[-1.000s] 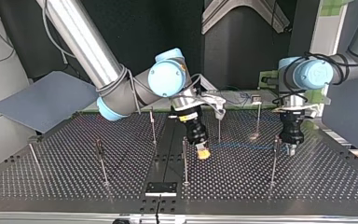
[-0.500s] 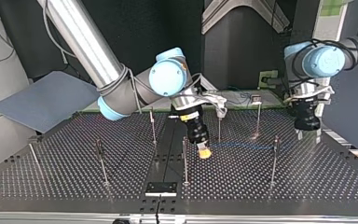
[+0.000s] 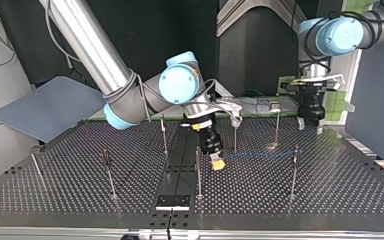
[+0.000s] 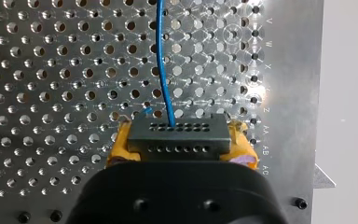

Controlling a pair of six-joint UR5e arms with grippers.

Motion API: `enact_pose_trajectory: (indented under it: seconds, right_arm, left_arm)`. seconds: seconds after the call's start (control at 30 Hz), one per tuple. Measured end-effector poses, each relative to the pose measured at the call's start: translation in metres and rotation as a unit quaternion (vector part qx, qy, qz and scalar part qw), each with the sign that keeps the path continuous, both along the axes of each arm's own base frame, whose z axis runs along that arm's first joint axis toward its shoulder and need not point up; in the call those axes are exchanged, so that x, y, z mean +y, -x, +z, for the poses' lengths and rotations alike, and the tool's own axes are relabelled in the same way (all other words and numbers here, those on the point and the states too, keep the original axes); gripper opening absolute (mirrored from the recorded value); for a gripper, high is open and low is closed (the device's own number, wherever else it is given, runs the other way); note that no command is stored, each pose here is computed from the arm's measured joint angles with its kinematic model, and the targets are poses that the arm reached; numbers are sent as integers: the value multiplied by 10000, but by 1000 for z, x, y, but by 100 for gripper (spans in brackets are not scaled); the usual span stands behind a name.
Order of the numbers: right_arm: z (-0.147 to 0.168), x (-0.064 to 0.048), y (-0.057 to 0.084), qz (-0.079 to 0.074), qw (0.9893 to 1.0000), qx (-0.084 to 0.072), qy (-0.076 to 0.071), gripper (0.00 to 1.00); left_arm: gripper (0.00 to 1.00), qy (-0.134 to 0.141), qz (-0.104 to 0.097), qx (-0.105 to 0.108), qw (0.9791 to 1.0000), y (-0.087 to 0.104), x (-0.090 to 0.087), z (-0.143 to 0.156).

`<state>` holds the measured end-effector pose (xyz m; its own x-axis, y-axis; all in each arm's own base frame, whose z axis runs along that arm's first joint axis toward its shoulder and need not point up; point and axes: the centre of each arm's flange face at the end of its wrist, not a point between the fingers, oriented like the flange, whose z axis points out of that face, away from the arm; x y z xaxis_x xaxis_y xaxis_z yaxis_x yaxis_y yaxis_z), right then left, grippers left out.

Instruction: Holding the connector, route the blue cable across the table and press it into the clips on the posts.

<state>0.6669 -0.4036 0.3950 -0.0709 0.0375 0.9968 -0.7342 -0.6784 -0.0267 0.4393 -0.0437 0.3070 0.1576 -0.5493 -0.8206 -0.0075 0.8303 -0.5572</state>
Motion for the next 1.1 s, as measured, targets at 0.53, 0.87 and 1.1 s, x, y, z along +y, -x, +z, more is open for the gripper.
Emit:
enact_pose_trajectory:
  seconds: [0.53,0.87,1.1]
  right_arm:
    - [0,0,0,1,10000,9,-8,0]
    - [0,1,0,2,10000,13,-11,0]
    - [-1,1,0,3,10000,20,-17,0]
  left_arm:
    - [98,-762,-415,-389,9955,34,-52,58]
    - [98,-1036,-586,-845,9893,40,-67,88]
    - [98,-1204,-550,-618,9893,24,-70,83]
